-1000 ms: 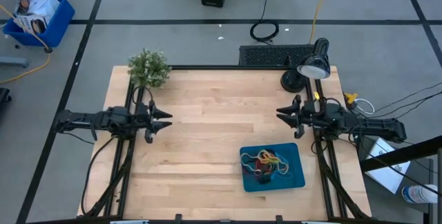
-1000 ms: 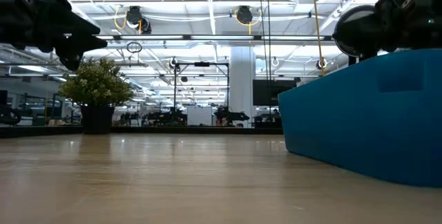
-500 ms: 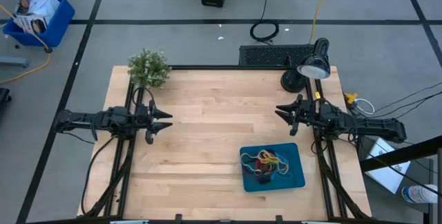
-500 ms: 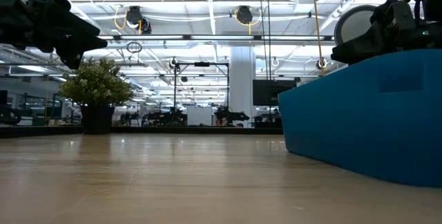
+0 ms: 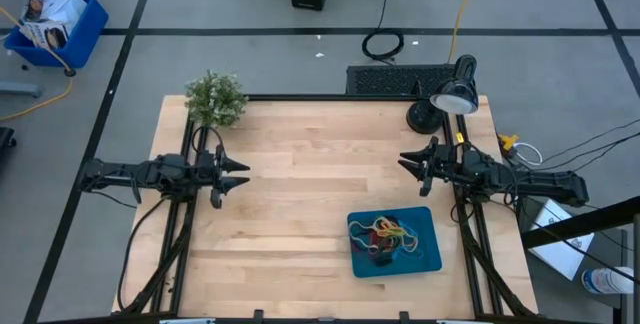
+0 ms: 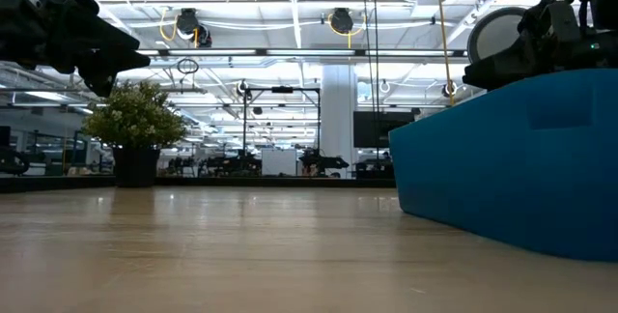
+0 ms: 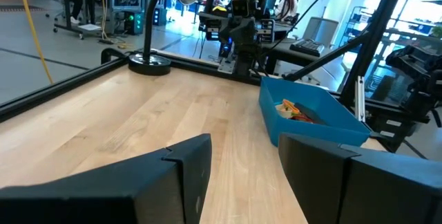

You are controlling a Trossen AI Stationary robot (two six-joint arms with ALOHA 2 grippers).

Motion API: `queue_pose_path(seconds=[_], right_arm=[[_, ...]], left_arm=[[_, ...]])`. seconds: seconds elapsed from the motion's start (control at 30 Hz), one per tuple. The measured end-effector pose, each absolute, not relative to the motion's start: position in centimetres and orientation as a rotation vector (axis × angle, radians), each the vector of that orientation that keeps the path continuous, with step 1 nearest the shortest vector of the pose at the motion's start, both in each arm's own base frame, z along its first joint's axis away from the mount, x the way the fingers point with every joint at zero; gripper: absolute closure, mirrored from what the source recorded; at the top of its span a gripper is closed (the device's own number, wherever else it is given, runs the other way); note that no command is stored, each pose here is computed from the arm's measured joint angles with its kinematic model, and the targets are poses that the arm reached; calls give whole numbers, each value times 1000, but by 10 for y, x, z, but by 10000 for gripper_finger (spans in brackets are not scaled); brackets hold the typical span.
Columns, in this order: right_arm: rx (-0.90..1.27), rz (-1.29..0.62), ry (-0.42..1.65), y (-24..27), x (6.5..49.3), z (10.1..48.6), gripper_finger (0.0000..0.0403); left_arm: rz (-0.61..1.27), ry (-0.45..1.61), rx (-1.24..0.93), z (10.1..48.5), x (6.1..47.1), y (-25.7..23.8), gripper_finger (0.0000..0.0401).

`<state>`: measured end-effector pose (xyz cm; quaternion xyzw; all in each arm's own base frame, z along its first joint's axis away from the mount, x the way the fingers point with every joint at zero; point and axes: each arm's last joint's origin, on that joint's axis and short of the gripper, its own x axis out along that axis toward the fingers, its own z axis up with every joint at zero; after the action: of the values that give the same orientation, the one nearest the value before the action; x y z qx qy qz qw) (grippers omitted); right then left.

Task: Pick and place rubber bands into bin
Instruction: Return to Home Position

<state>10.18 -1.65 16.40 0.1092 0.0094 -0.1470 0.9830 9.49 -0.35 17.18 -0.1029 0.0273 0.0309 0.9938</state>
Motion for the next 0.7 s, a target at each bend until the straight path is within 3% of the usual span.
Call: queue_pose_path(seconds=[0.7], right_arm=[[220, -296, 22, -16, 102, 164, 296]], left_arm=[[62, 55, -206, 172, 95, -3, 226]])
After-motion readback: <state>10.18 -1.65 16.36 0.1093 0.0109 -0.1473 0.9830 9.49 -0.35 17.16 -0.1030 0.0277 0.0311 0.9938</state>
